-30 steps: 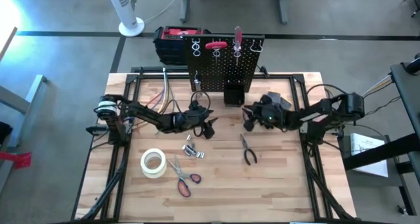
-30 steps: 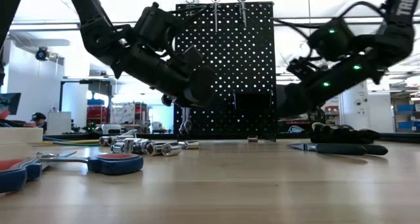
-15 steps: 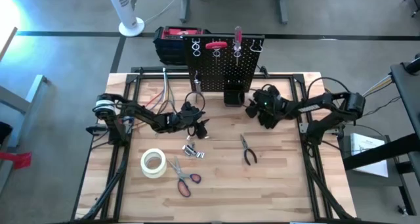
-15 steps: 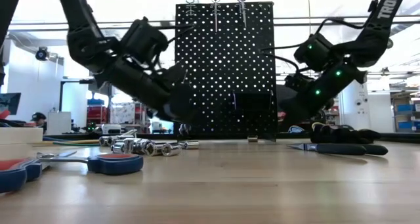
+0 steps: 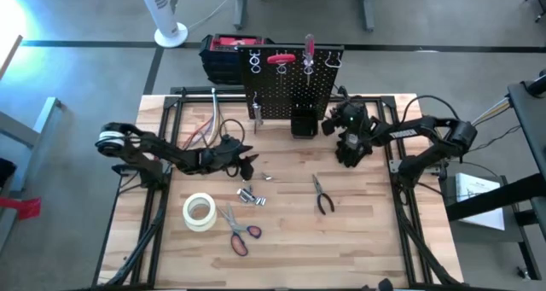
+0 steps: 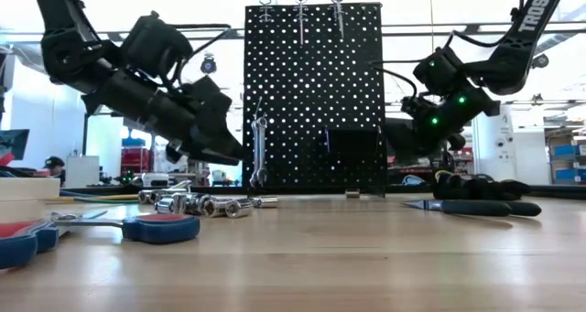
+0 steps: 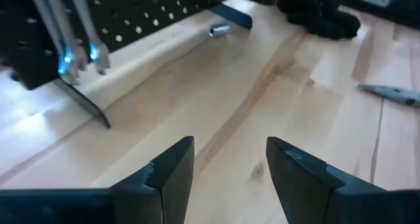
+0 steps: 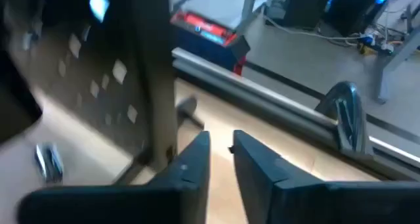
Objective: Hang tools onto peg board
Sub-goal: Adjust the peg board
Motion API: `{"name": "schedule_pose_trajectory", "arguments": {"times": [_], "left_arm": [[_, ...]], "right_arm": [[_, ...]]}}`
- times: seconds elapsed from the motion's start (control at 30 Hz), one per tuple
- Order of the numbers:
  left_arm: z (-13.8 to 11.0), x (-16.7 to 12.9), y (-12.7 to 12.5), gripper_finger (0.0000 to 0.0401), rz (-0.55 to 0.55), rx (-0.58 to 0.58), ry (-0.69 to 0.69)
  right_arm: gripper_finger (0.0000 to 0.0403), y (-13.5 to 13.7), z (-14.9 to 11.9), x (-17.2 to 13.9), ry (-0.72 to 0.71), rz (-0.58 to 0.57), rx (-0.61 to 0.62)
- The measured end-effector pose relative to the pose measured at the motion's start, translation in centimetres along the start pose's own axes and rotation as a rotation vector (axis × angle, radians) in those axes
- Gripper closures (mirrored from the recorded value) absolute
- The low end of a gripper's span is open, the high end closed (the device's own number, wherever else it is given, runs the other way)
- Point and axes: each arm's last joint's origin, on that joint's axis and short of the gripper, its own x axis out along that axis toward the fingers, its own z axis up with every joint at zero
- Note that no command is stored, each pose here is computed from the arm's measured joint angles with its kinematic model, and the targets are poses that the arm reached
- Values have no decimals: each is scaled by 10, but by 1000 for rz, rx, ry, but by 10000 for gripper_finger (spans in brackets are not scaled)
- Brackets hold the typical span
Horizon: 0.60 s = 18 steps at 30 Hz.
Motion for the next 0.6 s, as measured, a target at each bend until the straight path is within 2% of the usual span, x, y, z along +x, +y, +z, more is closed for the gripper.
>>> {"name": "schedule_pose_trajectory", "arguments": {"times": [0.1,0.17,0.27,0.6], "left_arm": [[1,-4,2,219,8,-30,-13],[2,-6,2,219,3,-42,-19],[2,-6,1,219,-1,-43,-22],[1,-8,-4,219,-21,-49,-18]], "right_arm": [[391,-1,8,2,-39,3,58],[399,1,14,3,-52,48,69],[400,5,22,5,-58,125,93],[402,11,39,7,-56,171,117]]}}
